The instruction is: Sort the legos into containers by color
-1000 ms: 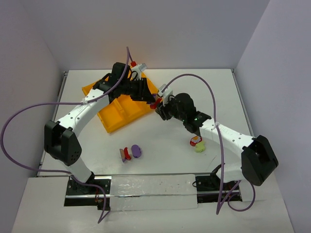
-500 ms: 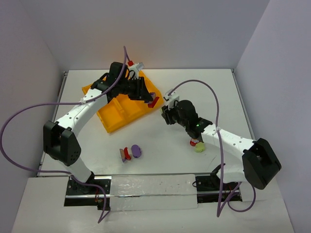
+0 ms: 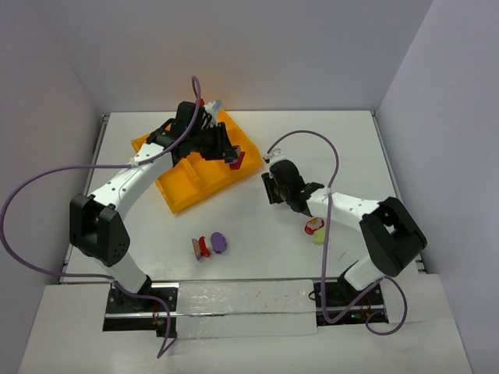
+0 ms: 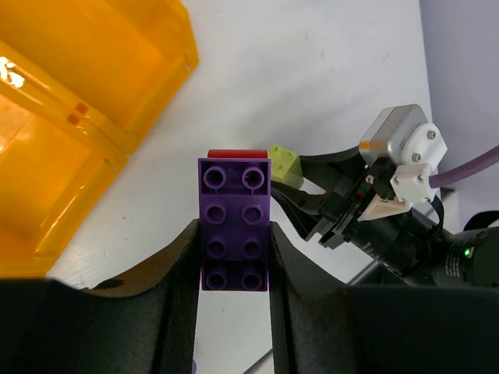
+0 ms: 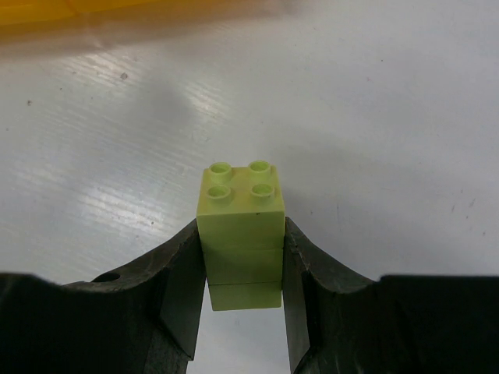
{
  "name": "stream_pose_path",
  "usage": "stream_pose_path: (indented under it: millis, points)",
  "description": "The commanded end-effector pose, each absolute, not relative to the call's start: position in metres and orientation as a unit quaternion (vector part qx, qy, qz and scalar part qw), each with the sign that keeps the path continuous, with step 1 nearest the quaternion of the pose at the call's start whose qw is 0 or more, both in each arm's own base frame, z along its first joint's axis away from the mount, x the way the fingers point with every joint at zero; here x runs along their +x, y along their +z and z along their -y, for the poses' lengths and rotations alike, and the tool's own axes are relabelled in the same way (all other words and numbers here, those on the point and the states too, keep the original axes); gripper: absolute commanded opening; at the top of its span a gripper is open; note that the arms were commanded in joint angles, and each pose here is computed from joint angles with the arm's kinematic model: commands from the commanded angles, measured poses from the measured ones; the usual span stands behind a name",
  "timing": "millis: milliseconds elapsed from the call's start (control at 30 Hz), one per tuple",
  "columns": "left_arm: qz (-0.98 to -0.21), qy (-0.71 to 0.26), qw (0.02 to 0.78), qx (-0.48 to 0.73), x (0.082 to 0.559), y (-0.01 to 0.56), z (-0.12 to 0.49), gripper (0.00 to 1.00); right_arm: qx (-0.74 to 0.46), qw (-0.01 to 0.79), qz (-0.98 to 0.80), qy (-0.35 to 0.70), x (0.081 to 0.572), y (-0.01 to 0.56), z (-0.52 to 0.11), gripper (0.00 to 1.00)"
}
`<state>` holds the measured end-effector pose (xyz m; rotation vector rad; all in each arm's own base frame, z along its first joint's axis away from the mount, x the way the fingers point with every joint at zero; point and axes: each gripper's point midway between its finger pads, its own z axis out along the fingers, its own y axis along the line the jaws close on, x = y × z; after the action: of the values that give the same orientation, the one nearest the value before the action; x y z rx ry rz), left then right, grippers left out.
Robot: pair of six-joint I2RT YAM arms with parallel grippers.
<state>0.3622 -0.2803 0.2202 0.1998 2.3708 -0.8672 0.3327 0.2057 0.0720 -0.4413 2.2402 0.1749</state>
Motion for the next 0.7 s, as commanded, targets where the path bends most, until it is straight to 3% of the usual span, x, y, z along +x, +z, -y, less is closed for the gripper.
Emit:
stream_pose_path:
  millis: [0,33,100,300,500,667]
  points:
    - [-0.893,-0.295,0.338,0.022,0.380,0.224,0.265,0.00,-0.134,0.399,-0.906,0.048,0.347,0.078,-0.204,0.25]
    - [-0.894,-0.293,0.339,0.020,0.381,0.223,0.265,0.00,-0.132,0.391,-0.910,0.045,0.347,0.073,-0.204,0.29]
    - [-0.894,-0.289,0.343,0.012,0.383,0.222,0.264,0.00,-0.130,0.379,-0.915,0.043,0.347,0.066,-0.205,0.49]
    - [-0.895,-0.291,0.337,0.021,0.383,0.216,0.266,0.00,-0.121,0.383,-0.915,0.046,0.350,0.077,-0.207,0.67]
    - [-0.901,-0.287,0.325,0.013,0.385,0.202,0.267,0.00,-0.108,0.451,-0.883,0.078,0.353,0.148,-0.207,0.68]
    - [-0.892,-0.321,0.319,0.020,0.384,0.203,0.279,0.00,-0.112,0.512,-0.828,0.200,0.341,0.218,-0.236,0.68]
